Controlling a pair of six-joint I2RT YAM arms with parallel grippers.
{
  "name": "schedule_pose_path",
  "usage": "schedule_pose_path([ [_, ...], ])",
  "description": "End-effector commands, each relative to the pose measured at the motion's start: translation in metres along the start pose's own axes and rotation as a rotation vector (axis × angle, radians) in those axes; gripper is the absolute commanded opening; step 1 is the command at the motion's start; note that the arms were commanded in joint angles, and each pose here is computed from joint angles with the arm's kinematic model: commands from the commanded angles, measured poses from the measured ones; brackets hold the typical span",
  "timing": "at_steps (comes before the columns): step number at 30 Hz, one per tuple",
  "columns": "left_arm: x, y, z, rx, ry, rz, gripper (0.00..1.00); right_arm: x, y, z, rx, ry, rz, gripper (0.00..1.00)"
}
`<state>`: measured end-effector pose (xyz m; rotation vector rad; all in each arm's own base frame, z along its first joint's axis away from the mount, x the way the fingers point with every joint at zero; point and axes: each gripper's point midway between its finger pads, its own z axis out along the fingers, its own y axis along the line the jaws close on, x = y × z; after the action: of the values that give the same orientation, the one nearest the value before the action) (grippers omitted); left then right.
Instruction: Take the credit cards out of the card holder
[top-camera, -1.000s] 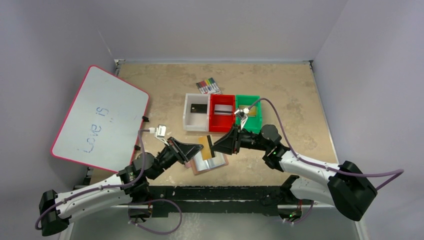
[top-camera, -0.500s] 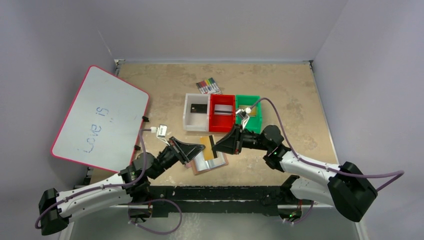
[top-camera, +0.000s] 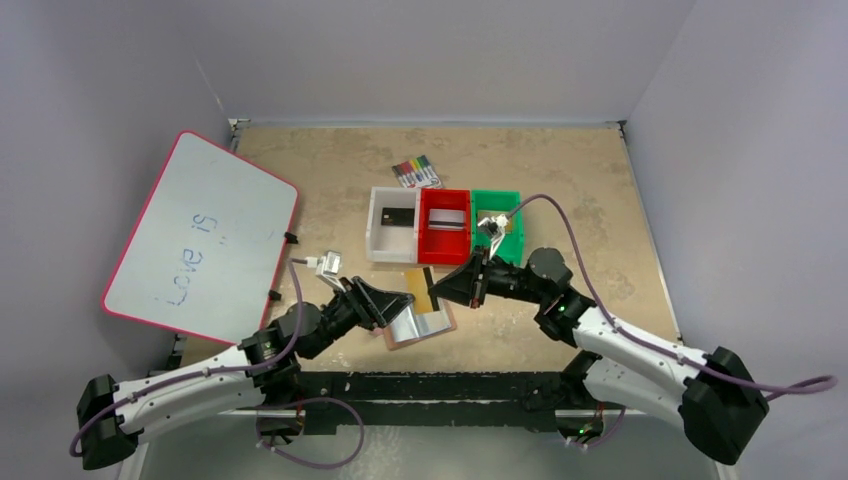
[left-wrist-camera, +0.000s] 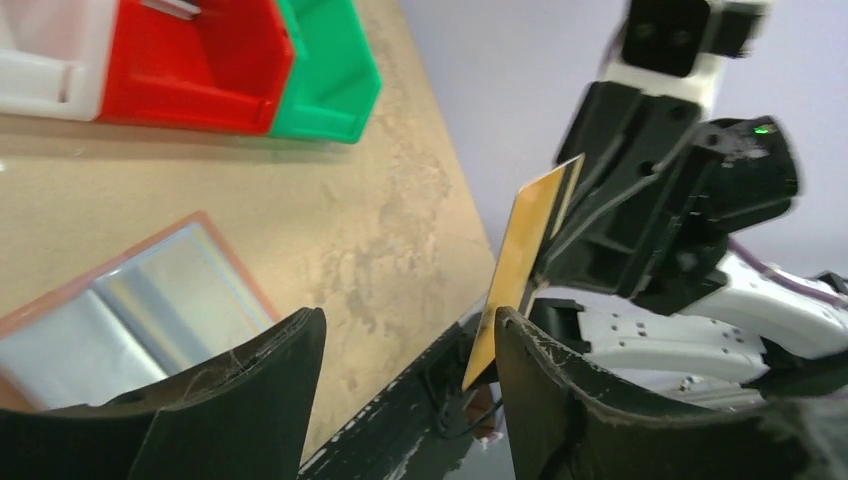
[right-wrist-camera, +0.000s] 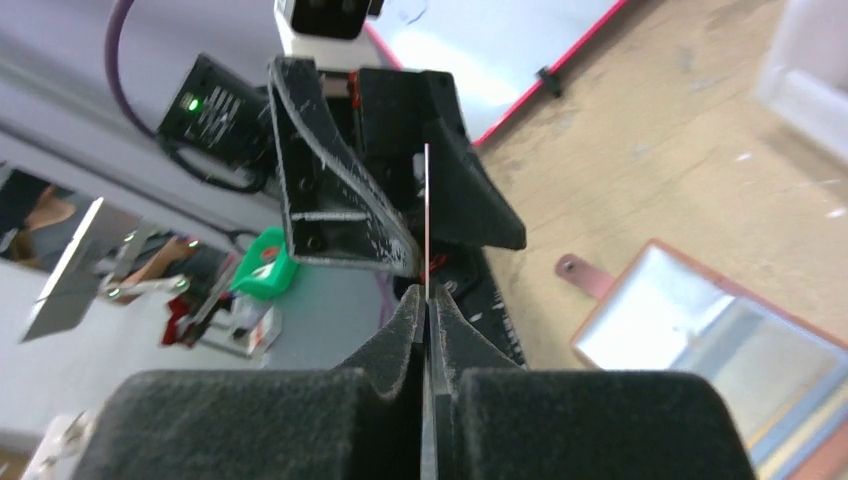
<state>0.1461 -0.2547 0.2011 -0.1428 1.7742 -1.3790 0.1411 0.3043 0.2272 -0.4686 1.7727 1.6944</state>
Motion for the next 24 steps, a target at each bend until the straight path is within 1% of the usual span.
schedule_pose_path([
  [1, -0.021, 0.003, -0.002, -0.096, -0.062, 0.007, 0.65, -0.036, -0.021, -0.007, 0.237, -0.088, -0.173, 0.00],
  [3, -0.025, 0.014, -0.006, -0.157, -0.079, 0.016, 0.66, -0.055, -0.041, -0.019, 0.391, -0.154, -0.254, 0.00],
  [6, -0.029, 0.024, -0.010, -0.212, -0.094, 0.027, 0.67, -0.087, -0.065, -0.046, 0.614, -0.240, -0.442, 0.00],
  [7, -0.029, 0.027, -0.012, -0.228, -0.092, 0.032, 0.68, -0.096, -0.072, -0.055, 0.687, -0.255, -0.503, 0.00],
  [9, -0.027, 0.033, -0.013, -0.256, -0.084, 0.042, 0.68, -0.110, -0.086, -0.074, 0.823, -0.234, -0.664, 0.00],
  [10, -0.027, 0.034, -0.013, -0.266, -0.078, 0.047, 0.68, -0.115, -0.091, -0.080, 0.872, -0.194, -0.761, 0.00],
  [12, -0.024, 0.038, -0.014, -0.288, -0.062, 0.062, 0.68, -0.119, -0.101, -0.085, 0.926, -0.070, -0.933, 0.00],
  [13, -0.024, 0.040, -0.014, -0.302, -0.055, 0.070, 0.68, -0.118, -0.110, -0.086, 0.955, 0.009, -0.996, 0.00],
  [14, -0.023, 0.041, -0.014, -0.312, -0.046, 0.079, 0.69, -0.123, -0.115, -0.088, 0.995, 0.058, -1.050, 0.00],
  [16, -0.022, 0.043, -0.014, -0.335, -0.031, 0.100, 0.70, -0.127, -0.130, -0.095, 1.080, 0.156, -1.113, 0.00],
  [19, -0.022, 0.046, -0.015, -0.366, -0.015, 0.121, 0.73, -0.136, -0.144, -0.099, 1.151, 0.263, -1.221, 0.00],
  [22, -0.020, 0.052, -0.018, -0.400, 0.000, 0.135, 0.76, -0.131, -0.160, -0.095, 1.126, 0.414, -1.332, 0.00],
  [24, -0.019, 0.058, -0.021, -0.432, 0.014, 0.153, 0.77, -0.128, -0.173, -0.096, 1.123, 0.500, -1.363, 0.00],
])
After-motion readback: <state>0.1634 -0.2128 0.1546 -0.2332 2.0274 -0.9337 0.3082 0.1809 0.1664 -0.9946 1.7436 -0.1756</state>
